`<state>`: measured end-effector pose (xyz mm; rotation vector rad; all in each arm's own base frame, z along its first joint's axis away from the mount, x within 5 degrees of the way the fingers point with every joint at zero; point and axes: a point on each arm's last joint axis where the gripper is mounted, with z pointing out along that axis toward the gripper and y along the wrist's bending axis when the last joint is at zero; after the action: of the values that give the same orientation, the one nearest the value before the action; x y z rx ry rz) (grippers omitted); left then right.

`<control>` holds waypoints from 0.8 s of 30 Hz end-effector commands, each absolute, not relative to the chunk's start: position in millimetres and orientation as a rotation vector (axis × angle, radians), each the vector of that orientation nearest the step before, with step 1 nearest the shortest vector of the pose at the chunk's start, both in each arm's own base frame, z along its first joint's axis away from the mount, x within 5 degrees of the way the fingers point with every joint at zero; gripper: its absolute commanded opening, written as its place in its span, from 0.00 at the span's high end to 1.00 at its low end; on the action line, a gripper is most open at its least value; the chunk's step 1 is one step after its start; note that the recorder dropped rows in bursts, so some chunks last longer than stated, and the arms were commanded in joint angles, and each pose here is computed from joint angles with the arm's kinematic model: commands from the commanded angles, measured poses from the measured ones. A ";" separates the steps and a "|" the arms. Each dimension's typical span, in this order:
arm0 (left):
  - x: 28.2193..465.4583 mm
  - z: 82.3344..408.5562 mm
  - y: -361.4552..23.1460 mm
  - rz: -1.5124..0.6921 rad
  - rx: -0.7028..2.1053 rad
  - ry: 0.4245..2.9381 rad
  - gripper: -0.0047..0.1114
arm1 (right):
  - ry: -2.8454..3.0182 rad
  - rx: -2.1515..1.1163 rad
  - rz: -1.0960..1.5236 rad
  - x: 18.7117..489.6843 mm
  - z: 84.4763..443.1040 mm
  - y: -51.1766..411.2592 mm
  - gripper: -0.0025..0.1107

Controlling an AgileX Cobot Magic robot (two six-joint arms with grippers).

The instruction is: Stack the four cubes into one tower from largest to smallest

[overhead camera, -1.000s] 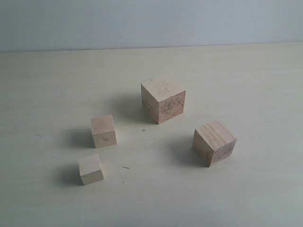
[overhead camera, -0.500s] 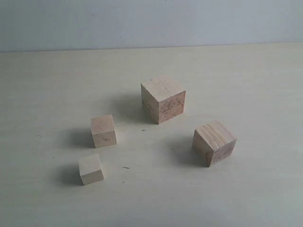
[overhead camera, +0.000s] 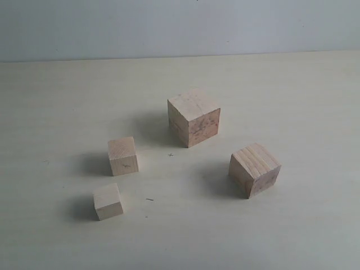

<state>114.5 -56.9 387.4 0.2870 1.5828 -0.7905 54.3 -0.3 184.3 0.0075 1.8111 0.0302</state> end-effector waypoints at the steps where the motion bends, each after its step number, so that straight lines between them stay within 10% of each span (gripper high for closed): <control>1: 164.6 357.9 -65.3 -0.873 0.267 1.787 0.96 | 1.793 0.005 0.032 54.3 185.2 -0.1 0.98; 8: 191.0 347.2 -53.1 -0.718 0.085 1.814 0.96 | 1.793 0.005 0.032 54.3 185.2 -0.1 0.98; 24: 91.8 309.7 -19.0 -0.372 -0.037 1.541 0.96 | 1.793 0.005 0.032 54.3 185.2 -0.1 0.98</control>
<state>97.9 -19.1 318.8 -0.0411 1.5449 -0.3719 54.3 -0.3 184.3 0.0075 1.8111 0.0302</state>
